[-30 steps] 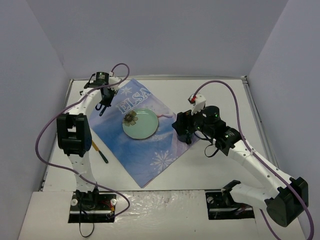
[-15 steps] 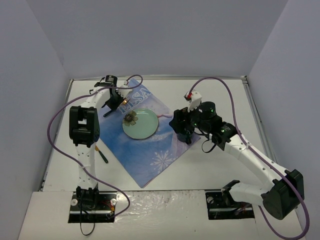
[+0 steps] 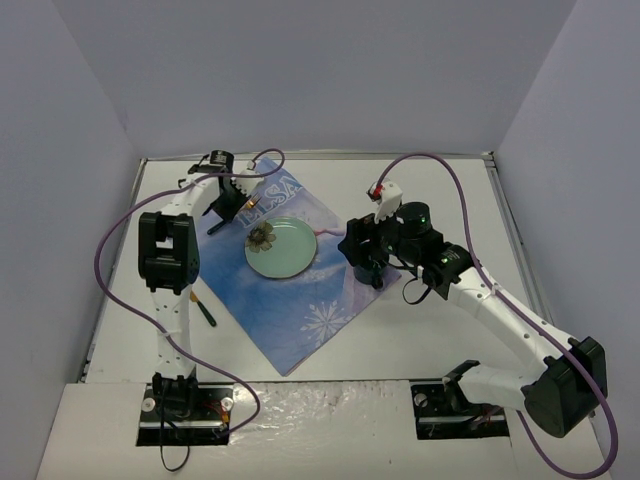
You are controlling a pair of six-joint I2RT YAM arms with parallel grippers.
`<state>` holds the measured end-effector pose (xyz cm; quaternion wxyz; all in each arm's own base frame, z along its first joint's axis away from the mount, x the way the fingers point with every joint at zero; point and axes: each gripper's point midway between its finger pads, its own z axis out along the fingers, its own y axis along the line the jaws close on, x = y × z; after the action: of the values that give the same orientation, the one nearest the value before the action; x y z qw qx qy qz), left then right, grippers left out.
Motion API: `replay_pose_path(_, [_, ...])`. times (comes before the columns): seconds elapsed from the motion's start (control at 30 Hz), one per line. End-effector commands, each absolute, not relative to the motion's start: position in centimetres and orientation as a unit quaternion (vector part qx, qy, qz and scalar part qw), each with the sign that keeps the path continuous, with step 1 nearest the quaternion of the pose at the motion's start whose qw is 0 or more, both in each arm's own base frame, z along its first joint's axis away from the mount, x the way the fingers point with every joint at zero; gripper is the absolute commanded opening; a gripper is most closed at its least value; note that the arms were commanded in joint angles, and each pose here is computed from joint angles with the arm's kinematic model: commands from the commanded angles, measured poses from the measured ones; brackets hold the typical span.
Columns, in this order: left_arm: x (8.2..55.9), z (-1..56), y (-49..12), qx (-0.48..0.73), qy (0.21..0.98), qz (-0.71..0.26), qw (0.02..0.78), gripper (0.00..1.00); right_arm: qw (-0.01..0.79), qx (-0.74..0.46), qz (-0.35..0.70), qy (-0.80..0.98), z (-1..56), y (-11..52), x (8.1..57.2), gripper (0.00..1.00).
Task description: Set the dinner table for one person
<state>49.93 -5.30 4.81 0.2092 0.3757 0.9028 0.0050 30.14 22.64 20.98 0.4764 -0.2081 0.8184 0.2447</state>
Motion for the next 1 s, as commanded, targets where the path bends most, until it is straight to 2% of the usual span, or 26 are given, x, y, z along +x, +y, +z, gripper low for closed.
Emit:
replay_pose_path(0.0, [50.3, 6.2, -4.9, 0.360, 0.905, 0.003, 0.227, 0.00, 0.515, -0.214, 0.256, 0.789, 24.2, 23.5, 31.1, 0.94])
replay_pose_path(0.13, [50.3, 5.9, -4.9, 0.364, 0.904, 0.007, 0.225, 0.00, 0.513, -0.214, 0.257, 0.791, 24.1, 23.5, 31.1, 0.94])
replay_pose_path(0.33, [50.2, 5.4, -4.7, 0.375, 0.900, 0.012, 0.220, 0.09, 0.511, -0.214, 0.259, 0.791, 24.0, 23.6, 31.0, 0.94])
replay_pose_path(0.53, [50.3, 6.5, -4.5, 0.366, 0.902, 0.019, 0.228, 0.41, 0.512, -0.214, 0.259, 0.791, 24.2, 23.5, 31.0, 0.94])
replay_pose_path(0.73, [50.7, 12.0, -3.7, 0.292, 0.910, 0.046, 0.290, 0.88, 0.516, -0.215, 0.258, 0.788, 24.7, 23.4, 30.9, 0.94])
replay_pose_path(0.8, [50.4, 13.4, -2.9, 0.257, 0.915, 0.061, 0.303, 0.95, 0.516, -0.215, 0.258, 0.788, 24.7, 23.4, 30.9, 0.94])
replay_pose_path(0.9, [48.9, 17.4, -2.2, 0.139, 0.925, 0.054, 0.348, 0.97, 0.515, -0.211, 0.258, 0.790, 24.7, 23.3, 30.7, 0.94])
replay_pose_path(0.97, [47.3, 18.0, -2.1, 0.068, 0.932, 0.041, 0.355, 0.97, 0.513, -0.211, 0.263, 0.789, 24.7, 23.3, 30.5, 0.94])
